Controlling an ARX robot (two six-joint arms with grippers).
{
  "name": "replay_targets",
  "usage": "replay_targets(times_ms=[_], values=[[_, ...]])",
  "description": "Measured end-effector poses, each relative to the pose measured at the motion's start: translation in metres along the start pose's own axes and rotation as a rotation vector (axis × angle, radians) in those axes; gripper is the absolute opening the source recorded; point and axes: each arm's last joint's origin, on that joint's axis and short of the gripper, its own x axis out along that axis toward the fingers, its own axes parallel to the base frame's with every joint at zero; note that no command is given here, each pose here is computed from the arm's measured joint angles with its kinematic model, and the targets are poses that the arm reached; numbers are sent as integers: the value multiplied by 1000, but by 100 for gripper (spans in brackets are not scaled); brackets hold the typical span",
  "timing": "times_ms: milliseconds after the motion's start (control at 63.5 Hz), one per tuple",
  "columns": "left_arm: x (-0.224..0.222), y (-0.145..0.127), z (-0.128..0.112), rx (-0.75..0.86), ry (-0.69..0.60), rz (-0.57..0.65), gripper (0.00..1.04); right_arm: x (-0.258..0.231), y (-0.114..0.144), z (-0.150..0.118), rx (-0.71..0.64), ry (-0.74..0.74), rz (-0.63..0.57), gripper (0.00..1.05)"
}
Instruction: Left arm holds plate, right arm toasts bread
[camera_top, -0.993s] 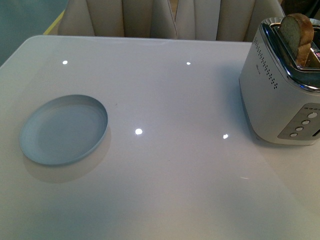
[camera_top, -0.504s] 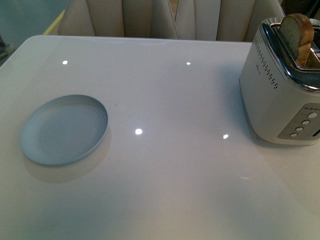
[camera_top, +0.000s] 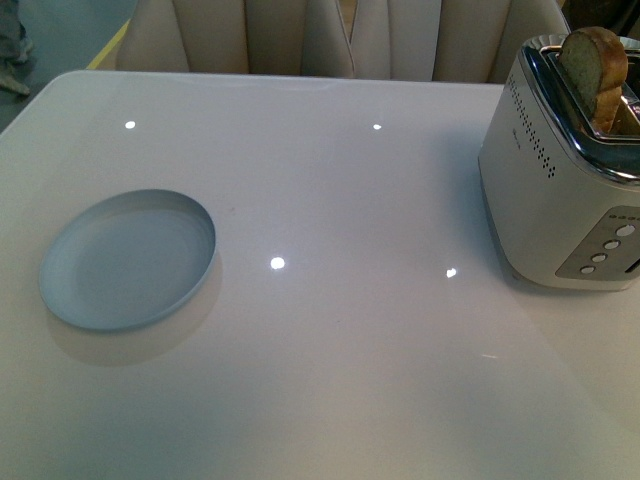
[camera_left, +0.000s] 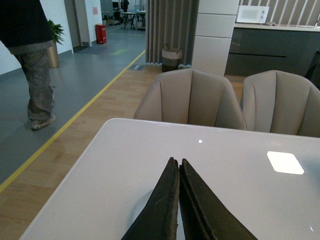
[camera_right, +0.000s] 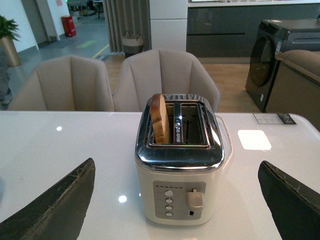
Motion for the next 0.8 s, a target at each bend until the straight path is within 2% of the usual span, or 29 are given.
replay_targets(times_ms=[299,362,426,504,725,756,804], values=[[0,0,0,0,-2,0,5,0,0,0,0,0,0,96],[0,0,0,0,-2,0,18,0,0,0,0,0,0,96],[0,0,0,0,-2,0,37,0,0,0,0,0,0,96],[0,0,0,0,-2,0,55,0,0,0,0,0,0,96],[0,0,0,0,-2,0,97,0,0,0,0,0,0,96],[0,0,0,2,-2,0,99,0,0,0,0,0,0,96],[0,0,0,2,-2,0,97,0,0,0,0,0,0,96]])
